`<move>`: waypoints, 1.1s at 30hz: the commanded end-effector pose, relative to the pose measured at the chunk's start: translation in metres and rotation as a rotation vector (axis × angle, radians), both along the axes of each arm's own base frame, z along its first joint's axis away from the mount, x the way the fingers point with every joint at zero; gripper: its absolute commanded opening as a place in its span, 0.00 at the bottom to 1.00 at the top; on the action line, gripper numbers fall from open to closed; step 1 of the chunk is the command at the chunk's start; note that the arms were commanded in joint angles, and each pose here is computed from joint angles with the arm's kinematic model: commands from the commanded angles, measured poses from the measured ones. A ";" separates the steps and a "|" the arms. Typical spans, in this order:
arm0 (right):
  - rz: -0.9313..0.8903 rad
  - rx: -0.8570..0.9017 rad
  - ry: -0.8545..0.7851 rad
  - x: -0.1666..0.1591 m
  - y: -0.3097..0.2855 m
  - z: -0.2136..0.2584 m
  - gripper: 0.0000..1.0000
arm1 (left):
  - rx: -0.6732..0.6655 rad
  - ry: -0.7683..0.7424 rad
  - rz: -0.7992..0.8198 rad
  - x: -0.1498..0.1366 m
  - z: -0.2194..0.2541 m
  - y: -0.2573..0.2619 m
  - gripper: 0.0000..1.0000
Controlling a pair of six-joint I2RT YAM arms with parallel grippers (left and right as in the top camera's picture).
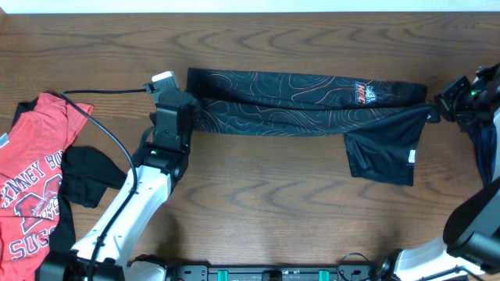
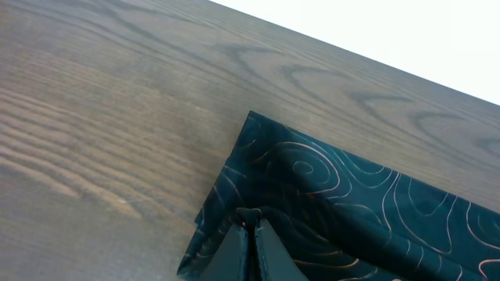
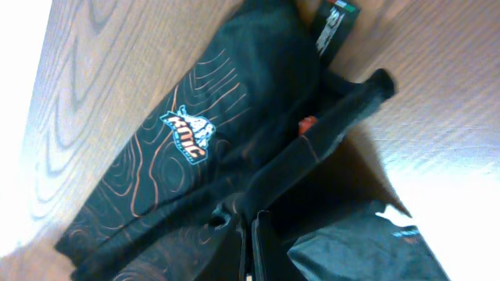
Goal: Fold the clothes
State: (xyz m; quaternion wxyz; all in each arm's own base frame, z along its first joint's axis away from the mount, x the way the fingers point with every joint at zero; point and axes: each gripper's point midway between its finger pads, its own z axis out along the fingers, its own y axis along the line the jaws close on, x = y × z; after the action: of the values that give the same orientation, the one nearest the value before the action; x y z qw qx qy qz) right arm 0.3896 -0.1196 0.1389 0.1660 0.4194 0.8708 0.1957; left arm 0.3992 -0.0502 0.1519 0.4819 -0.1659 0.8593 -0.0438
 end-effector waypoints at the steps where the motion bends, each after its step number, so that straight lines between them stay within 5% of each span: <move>1: -0.004 0.081 -0.038 0.016 0.010 0.005 0.01 | 0.005 -0.047 0.002 0.013 0.018 0.001 0.06; 19: -0.005 -0.088 -0.027 0.018 -0.006 0.020 0.01 | 0.054 -0.164 -0.039 0.004 0.087 0.002 0.06; 33: 0.014 -0.268 -0.089 0.022 -0.029 0.053 0.01 | 0.077 -0.162 -0.050 0.001 0.089 0.003 0.05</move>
State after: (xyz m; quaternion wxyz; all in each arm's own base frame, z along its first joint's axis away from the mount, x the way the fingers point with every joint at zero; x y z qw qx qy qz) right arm 0.4104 -0.1398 0.1661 0.2204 0.3966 0.8818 0.1283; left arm 0.3963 -0.0496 0.2226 0.5371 -0.1223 0.8338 -0.0381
